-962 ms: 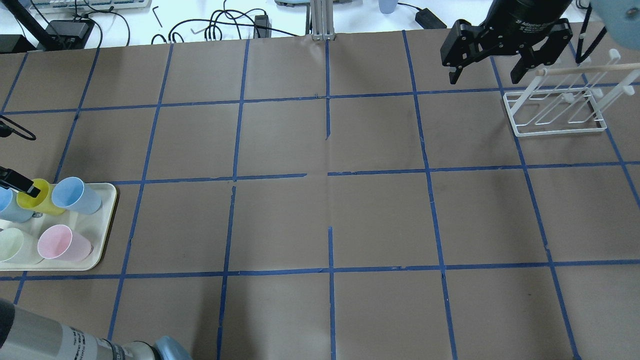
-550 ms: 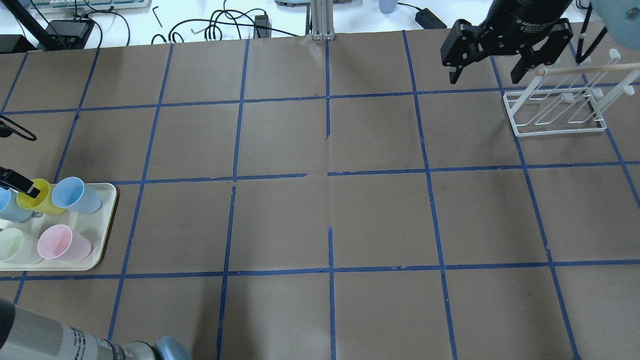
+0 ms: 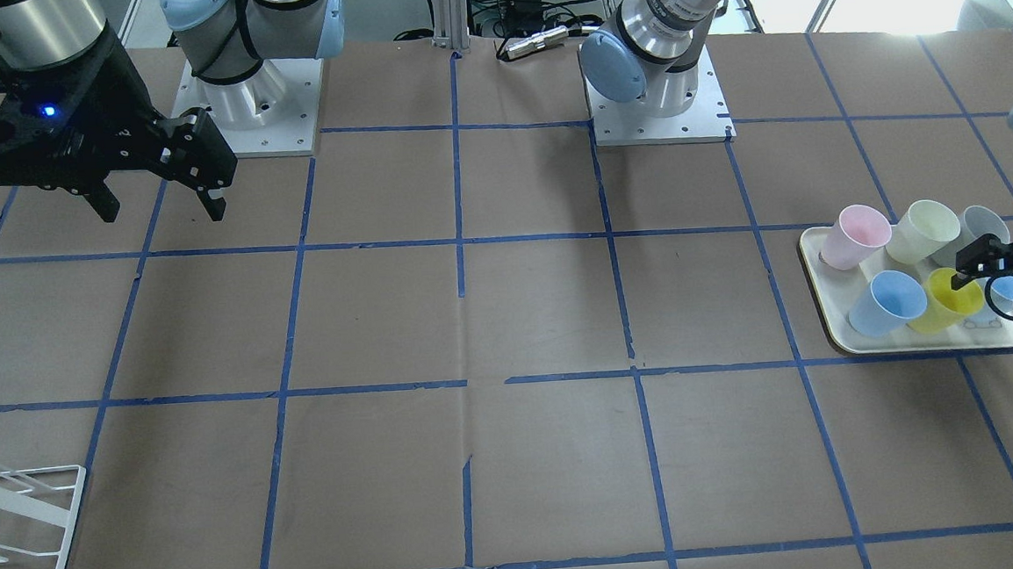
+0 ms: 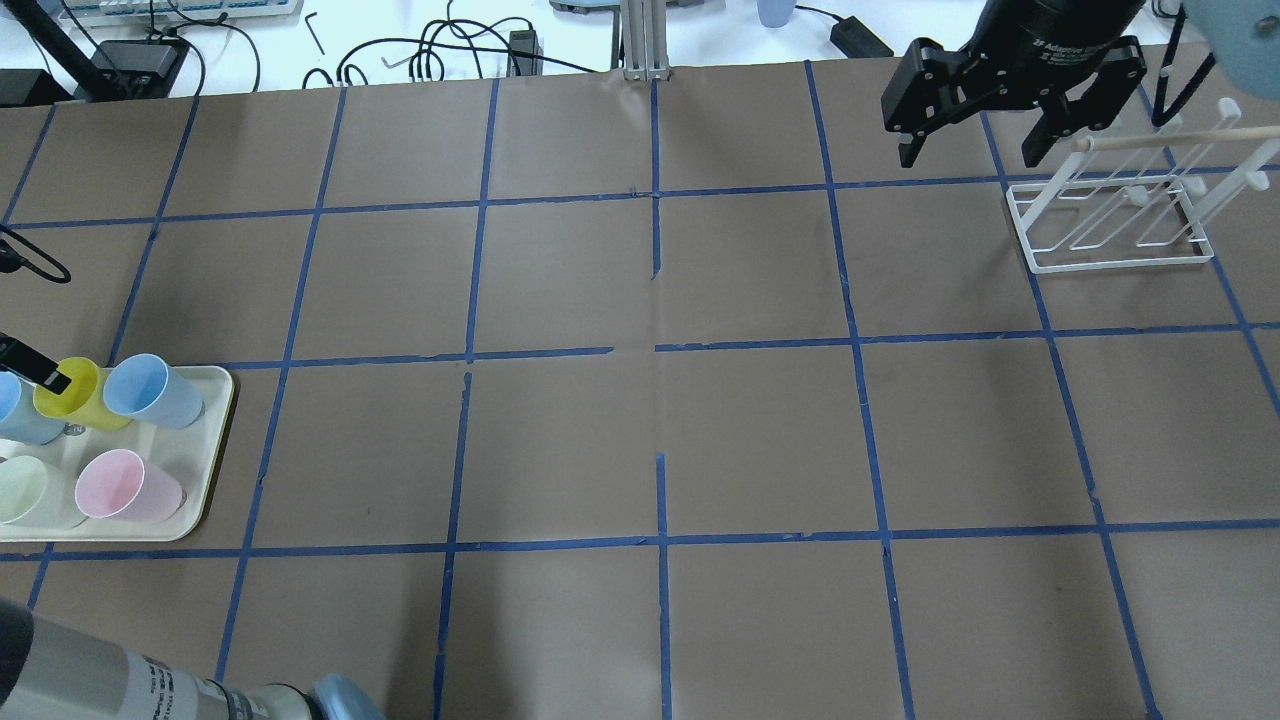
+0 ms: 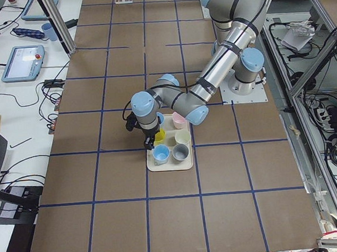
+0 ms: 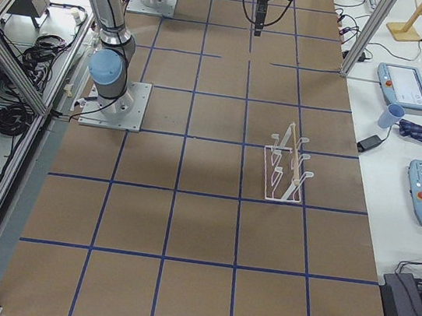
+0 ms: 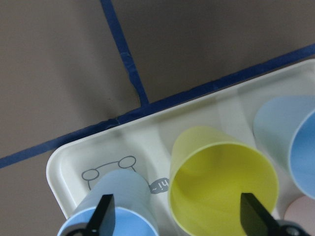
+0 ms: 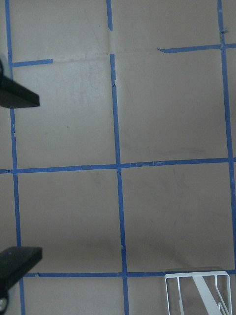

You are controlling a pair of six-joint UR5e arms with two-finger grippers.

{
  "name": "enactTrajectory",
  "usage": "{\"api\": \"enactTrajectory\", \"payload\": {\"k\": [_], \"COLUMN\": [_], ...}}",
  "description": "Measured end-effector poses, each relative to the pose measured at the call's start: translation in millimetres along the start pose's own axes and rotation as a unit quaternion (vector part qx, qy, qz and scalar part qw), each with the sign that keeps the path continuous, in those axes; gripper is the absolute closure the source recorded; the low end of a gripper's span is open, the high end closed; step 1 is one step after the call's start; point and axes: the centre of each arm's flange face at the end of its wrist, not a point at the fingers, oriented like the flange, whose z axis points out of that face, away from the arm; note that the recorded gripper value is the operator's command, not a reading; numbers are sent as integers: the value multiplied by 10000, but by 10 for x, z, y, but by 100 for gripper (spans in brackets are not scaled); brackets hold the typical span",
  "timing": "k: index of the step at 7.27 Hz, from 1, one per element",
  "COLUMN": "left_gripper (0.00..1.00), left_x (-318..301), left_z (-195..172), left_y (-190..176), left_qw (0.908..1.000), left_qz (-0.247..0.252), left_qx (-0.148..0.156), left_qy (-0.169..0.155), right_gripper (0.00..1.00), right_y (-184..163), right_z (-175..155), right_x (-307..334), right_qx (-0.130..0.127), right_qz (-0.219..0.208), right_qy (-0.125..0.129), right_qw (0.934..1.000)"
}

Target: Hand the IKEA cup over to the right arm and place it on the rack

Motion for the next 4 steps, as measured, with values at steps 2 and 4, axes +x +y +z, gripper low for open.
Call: {"api": "enactTrajectory", "payload": {"k": [2, 4], "left_gripper": [17, 17], "left_x": [-23, -35], "left_z": [49, 110], "left_y": [-2, 5], "left_qw": [9998, 9995], "left_qz": [190, 298], "left_qx": [-9, -9], "left_qy": [20, 61], "right_gripper": [0, 0], "right_y": [1, 1], "right_z": [-3, -3], "right_x": [0, 0], "right_qx": [4, 4], "right_qz": [0, 0], "right_qy": [0, -1], "right_qw": [10000, 10000]}}
